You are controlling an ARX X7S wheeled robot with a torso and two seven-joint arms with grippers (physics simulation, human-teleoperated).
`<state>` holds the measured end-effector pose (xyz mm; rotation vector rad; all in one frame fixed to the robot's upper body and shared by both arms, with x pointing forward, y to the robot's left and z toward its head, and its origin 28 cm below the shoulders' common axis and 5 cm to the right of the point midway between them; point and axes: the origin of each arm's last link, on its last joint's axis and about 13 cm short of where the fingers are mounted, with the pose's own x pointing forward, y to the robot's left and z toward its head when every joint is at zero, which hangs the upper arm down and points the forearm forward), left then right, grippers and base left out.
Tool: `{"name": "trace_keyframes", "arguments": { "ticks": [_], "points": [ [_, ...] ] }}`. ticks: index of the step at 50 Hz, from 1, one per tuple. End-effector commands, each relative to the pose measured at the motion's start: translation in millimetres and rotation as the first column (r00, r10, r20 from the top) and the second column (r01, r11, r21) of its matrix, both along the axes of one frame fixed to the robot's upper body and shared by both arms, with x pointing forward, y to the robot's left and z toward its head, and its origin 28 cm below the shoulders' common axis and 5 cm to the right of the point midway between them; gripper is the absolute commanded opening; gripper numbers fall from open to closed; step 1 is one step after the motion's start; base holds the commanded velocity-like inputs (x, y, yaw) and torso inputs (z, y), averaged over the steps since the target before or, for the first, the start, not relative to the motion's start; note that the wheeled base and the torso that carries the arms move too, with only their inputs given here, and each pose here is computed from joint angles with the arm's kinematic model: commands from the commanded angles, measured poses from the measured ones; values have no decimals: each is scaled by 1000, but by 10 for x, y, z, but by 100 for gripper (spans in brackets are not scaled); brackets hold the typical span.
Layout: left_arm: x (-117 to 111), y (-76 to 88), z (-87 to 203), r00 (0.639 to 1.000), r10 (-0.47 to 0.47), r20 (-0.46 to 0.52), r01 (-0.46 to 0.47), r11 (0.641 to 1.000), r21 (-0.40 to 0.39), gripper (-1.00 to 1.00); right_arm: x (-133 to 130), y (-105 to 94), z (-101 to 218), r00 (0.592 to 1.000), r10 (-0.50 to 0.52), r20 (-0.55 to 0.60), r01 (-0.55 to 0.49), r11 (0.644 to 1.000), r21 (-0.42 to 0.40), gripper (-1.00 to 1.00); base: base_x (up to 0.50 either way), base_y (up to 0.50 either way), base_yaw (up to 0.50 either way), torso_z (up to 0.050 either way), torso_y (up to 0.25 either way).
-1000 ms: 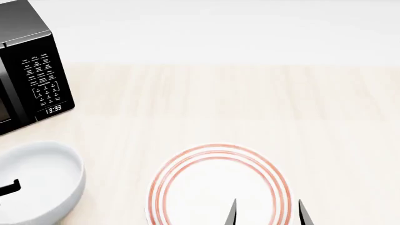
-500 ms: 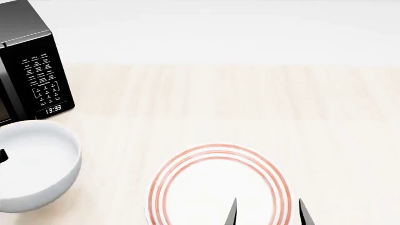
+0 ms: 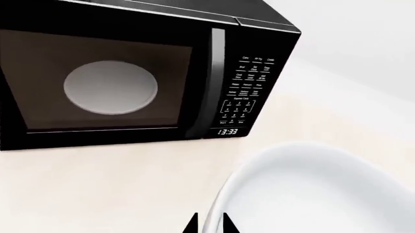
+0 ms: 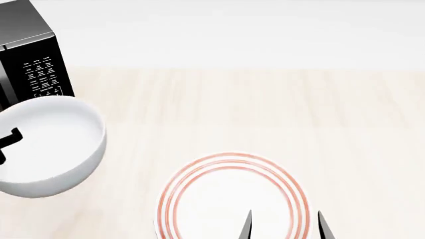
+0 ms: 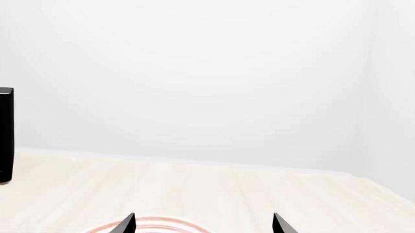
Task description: Pick up the white bowl and put it on the plate.
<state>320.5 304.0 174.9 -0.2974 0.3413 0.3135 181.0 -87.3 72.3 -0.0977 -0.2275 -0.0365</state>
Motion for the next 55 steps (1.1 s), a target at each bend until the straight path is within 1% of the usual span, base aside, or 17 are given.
{"name": "trace_keyframes", "arguments": {
  "ticks": [1, 7, 14, 17, 20, 21, 33, 39, 47, 55],
  "points": [
    [87, -218, 188, 997, -63, 53, 64, 998, -11, -100, -2, 0, -6, 1000, 1, -2, -1, 1000, -2, 100, 0, 0, 0, 0, 0],
    [132, -343, 219, 993, -102, 56, 103, 995, -7, -100, 0, -3, -11, 1000, 0, -3, 0, 1000, -2, 100, 0, 0, 0, 0, 0],
    [215, -489, 310, 986, -157, 63, 156, 988, 20, -100, -4, -11, -6, 1000, -2, -1, 2, 1000, -3, 100, 0, 0, 0, 0, 0],
    [252, -568, 274, 983, -176, 58, 176, 984, 6, -100, -2, -15, 3, 1000, -3, 2, 3, 1000, 1, 100, 0, 0, 0, 0, 0],
    [281, -624, 238, 980, -191, 50, 190, 982, 10, -100, -1, -19, 4, 1000, -4, 2, 4, 1000, 2, 100, 0, 0, 0, 0, 3],
    [295, -666, 220, 978, -205, 44, 204, 979, 14, -100, -1, -20, 0, 1000, -5, 1, 5, 1000, 2, 100, 0, 0, 0, 0, 0],
    [430, -928, 225, 959, -278, 49, 278, 961, 4, -100, 14, 14, -4, 1000, 4, 2, -4, 1000, -9, 100, 0, 0, 0, 0, 0],
    [477, -1057, 220, 948, -314, 46, 314, 950, 7, -100, 8, -5, -6, 1000, -1, 2, 1, 1000, -8, 100, 0, 0, 0, 0, 2],
    [516, -1212, 264, 933, -357, 46, 357, 934, 26, -100, 8, -12, -8, 1000, -3, 1, 3, 1000, -6, 100, 0, 0, 0, 0, 0],
    [536, -1310, 268, 921, -386, 47, 385, 923, 23, -100, 5, -21, -4, 1000, -6, 1, 6, 1000, -3, 100, 0, 0, 0, 0, 1]
  ]
}}
